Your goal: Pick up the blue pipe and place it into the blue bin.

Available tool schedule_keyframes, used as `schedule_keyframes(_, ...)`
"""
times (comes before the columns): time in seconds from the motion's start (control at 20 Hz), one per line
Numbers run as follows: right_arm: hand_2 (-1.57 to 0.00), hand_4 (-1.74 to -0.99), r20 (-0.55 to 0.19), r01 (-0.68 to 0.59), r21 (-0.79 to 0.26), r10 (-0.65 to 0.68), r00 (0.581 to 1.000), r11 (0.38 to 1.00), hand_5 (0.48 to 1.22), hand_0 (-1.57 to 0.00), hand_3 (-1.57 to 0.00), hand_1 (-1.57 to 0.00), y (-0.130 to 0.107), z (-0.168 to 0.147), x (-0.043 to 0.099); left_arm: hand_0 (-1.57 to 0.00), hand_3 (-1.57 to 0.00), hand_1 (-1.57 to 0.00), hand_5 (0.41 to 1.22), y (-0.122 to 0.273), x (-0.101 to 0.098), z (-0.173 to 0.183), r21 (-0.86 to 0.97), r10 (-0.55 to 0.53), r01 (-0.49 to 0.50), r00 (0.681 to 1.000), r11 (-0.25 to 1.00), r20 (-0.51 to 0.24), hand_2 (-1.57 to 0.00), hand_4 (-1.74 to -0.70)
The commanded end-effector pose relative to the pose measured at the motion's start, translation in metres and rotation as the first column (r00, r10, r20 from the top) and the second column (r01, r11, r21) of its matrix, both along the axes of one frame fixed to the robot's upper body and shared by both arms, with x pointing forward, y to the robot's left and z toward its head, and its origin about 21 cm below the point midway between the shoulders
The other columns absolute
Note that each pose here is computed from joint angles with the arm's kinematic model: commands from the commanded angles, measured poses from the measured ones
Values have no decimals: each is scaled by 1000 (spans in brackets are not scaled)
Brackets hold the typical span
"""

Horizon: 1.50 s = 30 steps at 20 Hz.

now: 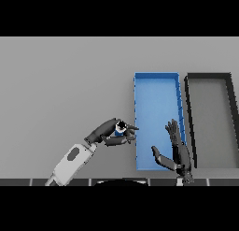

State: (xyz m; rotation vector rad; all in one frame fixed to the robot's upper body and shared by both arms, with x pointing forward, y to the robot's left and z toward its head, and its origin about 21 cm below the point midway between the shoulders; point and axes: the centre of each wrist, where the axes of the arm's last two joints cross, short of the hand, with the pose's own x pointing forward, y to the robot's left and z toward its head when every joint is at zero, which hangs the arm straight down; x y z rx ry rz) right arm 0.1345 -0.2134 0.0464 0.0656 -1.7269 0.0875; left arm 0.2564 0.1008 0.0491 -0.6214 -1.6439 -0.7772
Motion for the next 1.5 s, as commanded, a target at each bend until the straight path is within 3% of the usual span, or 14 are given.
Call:
schedule_keyframes(0.0, 1, -1313, -21, -64, -6, 64, 998, 998, 517, 1, 1, 1, 0, 9, 8, -1571, -1444, -1571, 1221, 2, -1, 2, -4, 1, -1, 1000, 1000, 9, -1571, -1731)
schedule_keyframes(0.05, 1, -1326, -50, -128, -10, 128, 991, 992, 507, 1, 1, 1, 5, 15, 11, -1571, -1444, -1571, 1221, 3, -3, 0, -6, -5, 5, 1000, 1000, 15, -1571, -1731)
schedule_keyframes(0.35, 1, -1335, -19, -386, -121, 387, 922, 914, 490, 1, 1, 1, 33, 61, 40, -1571, -1440, -1571, 1221, -1, 0, 4, 32, 6, -7, 1000, 999, 15, -1571, -1730)
schedule_keyframes(0.6, 1, -1307, -8, -489, -212, 498, 867, 846, 497, 1, 1, 1, 54, 87, 67, -1571, -1444, -1571, 1221, 1, 2, 4, 9, -20, 20, 1000, 1000, 24, -1571, -1728)
schedule_keyframes(0.75, 1, -1256, 32, -525, -255, 550, 835, 812, 517, 1, 1, 1, 68, 101, 78, -1571, -1506, -1571, 1221, 4, 1, 5, -10, -34, 34, 999, 999, 26, -1571, -1593)
schedule_keyframes(1.1, -9, -1210, -9, -595, -270, 616, 787, 757, 498, 1, 1, 1, 101, 120, 99, -1571, -1557, -1571, 1221, 3, 5, 0, 21, -22, 22, 999, 1000, 29, -1571, -1473)
schedule_keyframes(1.15, -54, -1236, -14, -603, -270, 623, 782, 750, 493, -17, -26, -34, 101, 121, 102, -1571, -1560, -1571, 1221, 3, 5, 3, 22, -16, 16, 1000, 1000, 11, -1571, -1525)
schedule_keyframes(1.2, -160, -1291, -20, -616, -280, 637, 771, 737, 483, -107, -116, -140, 104, 122, 103, -1571, -1284, -1571, 1221, 1, 6, 2, 11, -25, 25, 999, 1000, 19, -1571, -1568)
schedule_keyframes(1.25, -308, -1348, -29, -615, -293, 637, 771, 732, 477, -264, -252, -299, 105, 124, 108, -1571, -1190, -1571, 1221, 1, 9, 1, 69, -7, 5, 999, 998, 32, -1571, -1603)
schedule_keyframes(1.3, -492, -1365, -29, -617, -306, 640, 767, 725, 477, -475, -516, -487, 109, 127, 111, -1571, -1119, -1527, 1221, 2, 8, 2, 142, -19, 11, 998, 990, 57, -1571, -1630)
schedule_keyframes(1.35, -708, -1433, -12, -629, -303, 657, 754, 716, 486, -694, -659, -704, 113, 130, 112, -1571, -1121, -1536, 1221, 3, 4, 4, 122, -9, 2, 998, 993, 57, -1571, -1647)
schedule_keyframes(1.45, -1019, -1527, 19, -645, -277, 675, 738, 712, 570, -1010, -880, -1016, 116, 131, 115, -1571, -1283, -1548, 1221, 1, 4, 5, 76, -14, 8, 997, 997, 72, -1571, -1680)
